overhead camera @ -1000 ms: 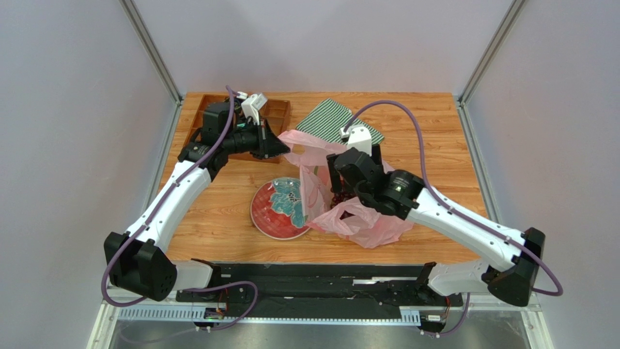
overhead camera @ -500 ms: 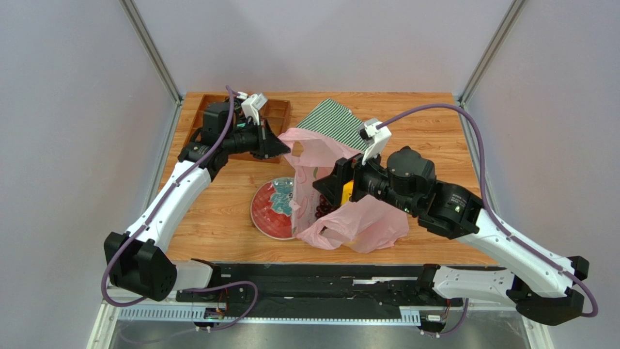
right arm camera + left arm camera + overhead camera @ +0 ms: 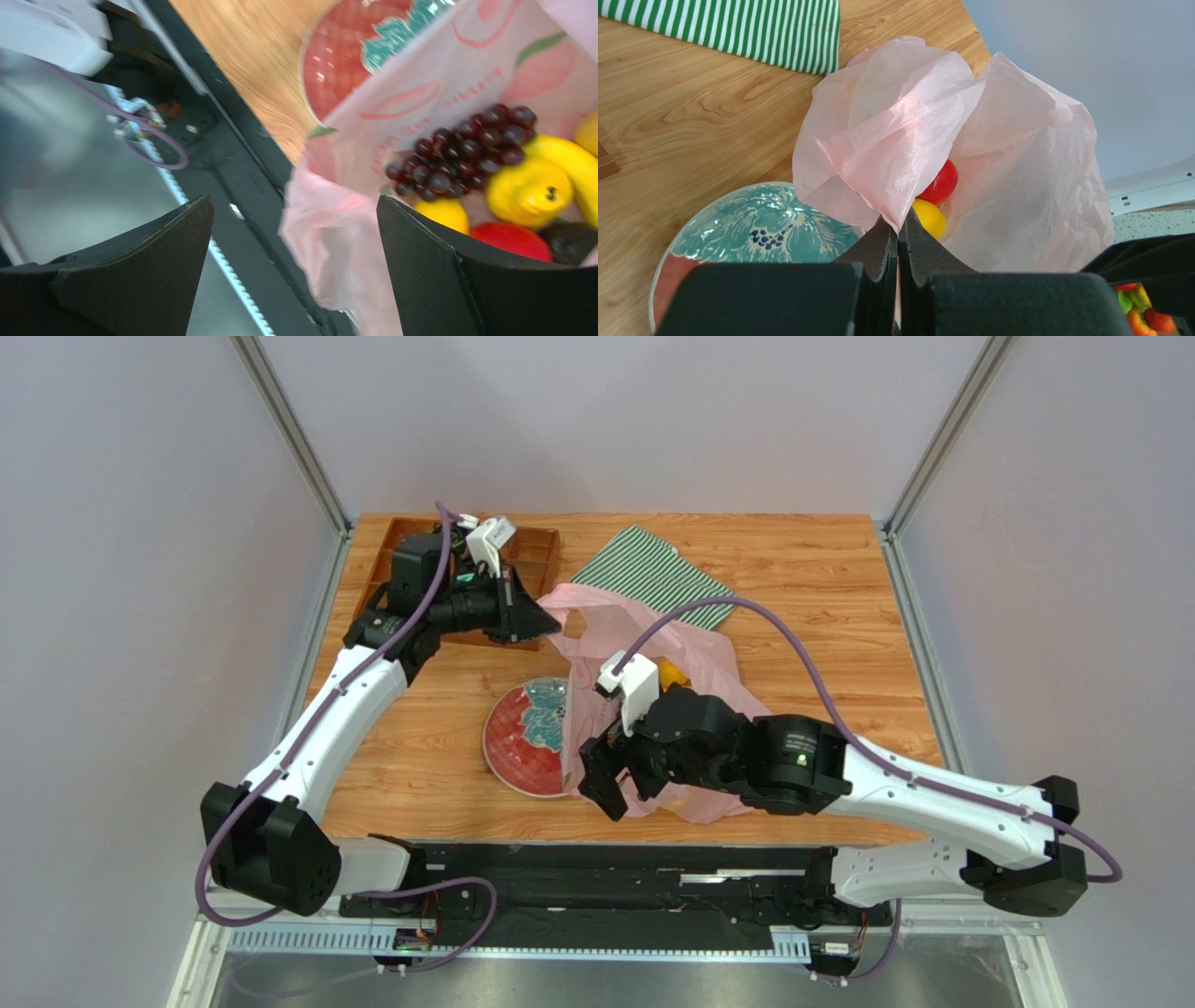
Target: Place the fruits into the plastic bag
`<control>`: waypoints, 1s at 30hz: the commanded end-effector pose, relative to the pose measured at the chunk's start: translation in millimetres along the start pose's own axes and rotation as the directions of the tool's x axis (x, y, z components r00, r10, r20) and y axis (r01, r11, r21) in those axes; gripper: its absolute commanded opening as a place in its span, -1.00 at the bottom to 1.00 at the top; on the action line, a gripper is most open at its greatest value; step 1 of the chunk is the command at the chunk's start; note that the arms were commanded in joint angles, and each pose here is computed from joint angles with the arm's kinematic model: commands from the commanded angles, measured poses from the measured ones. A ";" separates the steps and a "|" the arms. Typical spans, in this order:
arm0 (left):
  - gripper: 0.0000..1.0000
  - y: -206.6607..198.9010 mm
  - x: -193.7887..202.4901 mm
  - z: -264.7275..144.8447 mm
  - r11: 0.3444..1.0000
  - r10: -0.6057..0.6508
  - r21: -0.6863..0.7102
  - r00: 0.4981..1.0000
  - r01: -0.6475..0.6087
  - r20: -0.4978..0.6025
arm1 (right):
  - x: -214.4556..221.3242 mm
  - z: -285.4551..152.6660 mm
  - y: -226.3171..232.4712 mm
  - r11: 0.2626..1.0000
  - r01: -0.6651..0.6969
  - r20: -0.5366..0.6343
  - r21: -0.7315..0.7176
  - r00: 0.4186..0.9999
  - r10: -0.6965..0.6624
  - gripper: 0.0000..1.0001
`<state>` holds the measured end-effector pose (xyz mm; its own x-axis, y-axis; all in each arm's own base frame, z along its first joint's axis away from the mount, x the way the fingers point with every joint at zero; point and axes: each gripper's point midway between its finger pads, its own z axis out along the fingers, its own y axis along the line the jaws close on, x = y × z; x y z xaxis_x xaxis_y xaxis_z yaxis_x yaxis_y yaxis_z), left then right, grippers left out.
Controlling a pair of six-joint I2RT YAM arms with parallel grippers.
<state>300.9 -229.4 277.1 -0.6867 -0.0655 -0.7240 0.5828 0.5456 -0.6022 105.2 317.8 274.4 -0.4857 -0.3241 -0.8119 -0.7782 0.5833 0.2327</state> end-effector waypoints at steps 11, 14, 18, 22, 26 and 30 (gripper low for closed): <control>-1.00 -11.6 -8.1 -3.3 0.998 0.043 0.033 0.999 -0.044 0.032 | 30.5 9.8 -50.2 0.940 0.248 -0.177 0.233 0.962 -0.210 0.21; -1.00 -5.9 -7.9 0.2 0.999 0.046 0.014 0.998 -0.046 0.030 | 31.9 11.6 -51.3 0.939 0.253 -0.169 0.231 0.961 -0.217 -0.57; -1.00 -18.3 -18.6 8.2 0.999 0.019 0.025 0.999 -0.020 0.037 | -6.6 -9.4 -76.0 0.895 0.233 -0.062 0.382 0.972 -0.226 -0.99; -1.00 -63.8 -57.1 13.5 0.995 0.047 0.084 0.992 -0.057 0.115 | -77.2 -57.6 -120.5 0.790 0.157 0.101 0.592 0.959 -0.266 -1.00; -1.00 -121.9 -115.0 9.1 0.982 0.100 0.137 0.973 -0.131 0.210 | -141.2 -125.5 -150.2 0.677 0.056 0.246 0.734 0.907 -0.342 -1.00; -1.00 -157.1 -143.6 2.4 0.969 0.109 0.184 0.953 -0.166 0.283 | -178.7 -191.6 -161.7 0.617 -0.048 0.368 0.785 0.838 -0.403 -1.00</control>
<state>316.2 -303.7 403.6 -0.5635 -0.1301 -0.8158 0.7053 0.4384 -0.5571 239.2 195.0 396.4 -0.1308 -0.3354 -0.9329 -0.3345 0.9008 -0.2770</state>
